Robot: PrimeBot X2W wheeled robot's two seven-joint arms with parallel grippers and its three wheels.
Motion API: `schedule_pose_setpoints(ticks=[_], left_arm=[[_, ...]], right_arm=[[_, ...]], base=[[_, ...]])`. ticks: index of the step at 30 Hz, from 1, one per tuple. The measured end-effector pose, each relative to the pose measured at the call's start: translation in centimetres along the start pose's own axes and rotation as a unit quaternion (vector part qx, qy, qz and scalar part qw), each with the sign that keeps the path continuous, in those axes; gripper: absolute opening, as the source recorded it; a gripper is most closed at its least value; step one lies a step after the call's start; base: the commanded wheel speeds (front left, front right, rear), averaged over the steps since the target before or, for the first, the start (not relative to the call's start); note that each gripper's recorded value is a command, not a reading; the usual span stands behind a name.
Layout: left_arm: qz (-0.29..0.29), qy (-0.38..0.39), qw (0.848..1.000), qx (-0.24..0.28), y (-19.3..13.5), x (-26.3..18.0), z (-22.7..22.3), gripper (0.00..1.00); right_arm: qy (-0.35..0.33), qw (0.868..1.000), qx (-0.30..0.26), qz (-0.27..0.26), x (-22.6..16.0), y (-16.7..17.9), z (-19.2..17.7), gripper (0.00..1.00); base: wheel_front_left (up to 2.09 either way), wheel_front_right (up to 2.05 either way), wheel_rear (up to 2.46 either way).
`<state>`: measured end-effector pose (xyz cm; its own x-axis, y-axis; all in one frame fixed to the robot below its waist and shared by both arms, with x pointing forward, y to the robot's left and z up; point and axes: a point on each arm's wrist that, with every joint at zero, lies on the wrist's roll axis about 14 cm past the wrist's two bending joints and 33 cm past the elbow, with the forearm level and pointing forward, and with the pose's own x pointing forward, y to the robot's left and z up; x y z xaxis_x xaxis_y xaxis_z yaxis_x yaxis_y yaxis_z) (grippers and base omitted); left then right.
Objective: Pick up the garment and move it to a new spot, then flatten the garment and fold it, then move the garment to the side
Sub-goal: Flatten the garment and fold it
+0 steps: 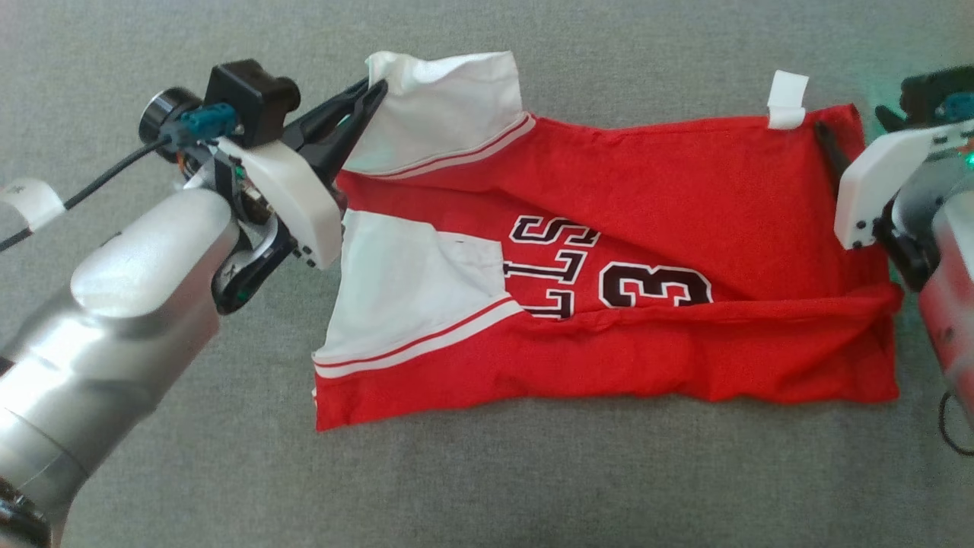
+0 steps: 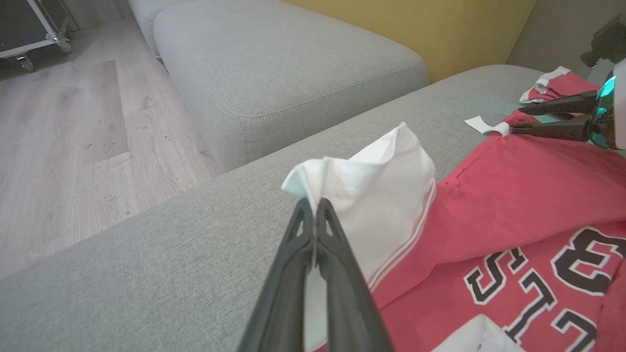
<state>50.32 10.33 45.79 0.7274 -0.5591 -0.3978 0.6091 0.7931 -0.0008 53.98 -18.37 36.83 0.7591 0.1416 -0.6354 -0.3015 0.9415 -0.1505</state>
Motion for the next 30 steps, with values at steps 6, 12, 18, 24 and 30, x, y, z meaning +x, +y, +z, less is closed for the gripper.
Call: schedule_pose_setpoints(ticks=[6,12,18,24,30], left_arm=[[0.001,0.001,1.000,-0.003,0.5,0.5,0.0,0.00],[0.016,0.012,1.000,-0.002,1.4,0.8,-0.7,0.00],[0.064,-0.012,0.998,0.020,4.1,1.5,0.7,0.00],[0.108,-0.046,0.992,0.047,7.4,2.5,3.2,0.00],[0.128,-0.085,0.986,0.063,9.3,4.1,5.9,0.00]], right_arm=[[0.024,0.999,-0.023,0.004,1.1,-0.1,0.1,0.00],[0.009,1.000,-0.011,0.006,0.8,-0.1,0.5,0.00],[-0.105,0.992,0.064,0.001,-0.4,-1.2,5.5,0.00],[-0.195,0.973,0.123,0.009,-0.9,-1.8,11.3,0.00],[-0.234,0.959,0.156,0.013,-0.4,-2.3,14.0,0.00]], base=[[0.00,0.00,0.00],[0.00,0.00,0.00],[0.00,0.00,0.00],[0.00,0.00,0.00],[0.00,0.00,0.00]])
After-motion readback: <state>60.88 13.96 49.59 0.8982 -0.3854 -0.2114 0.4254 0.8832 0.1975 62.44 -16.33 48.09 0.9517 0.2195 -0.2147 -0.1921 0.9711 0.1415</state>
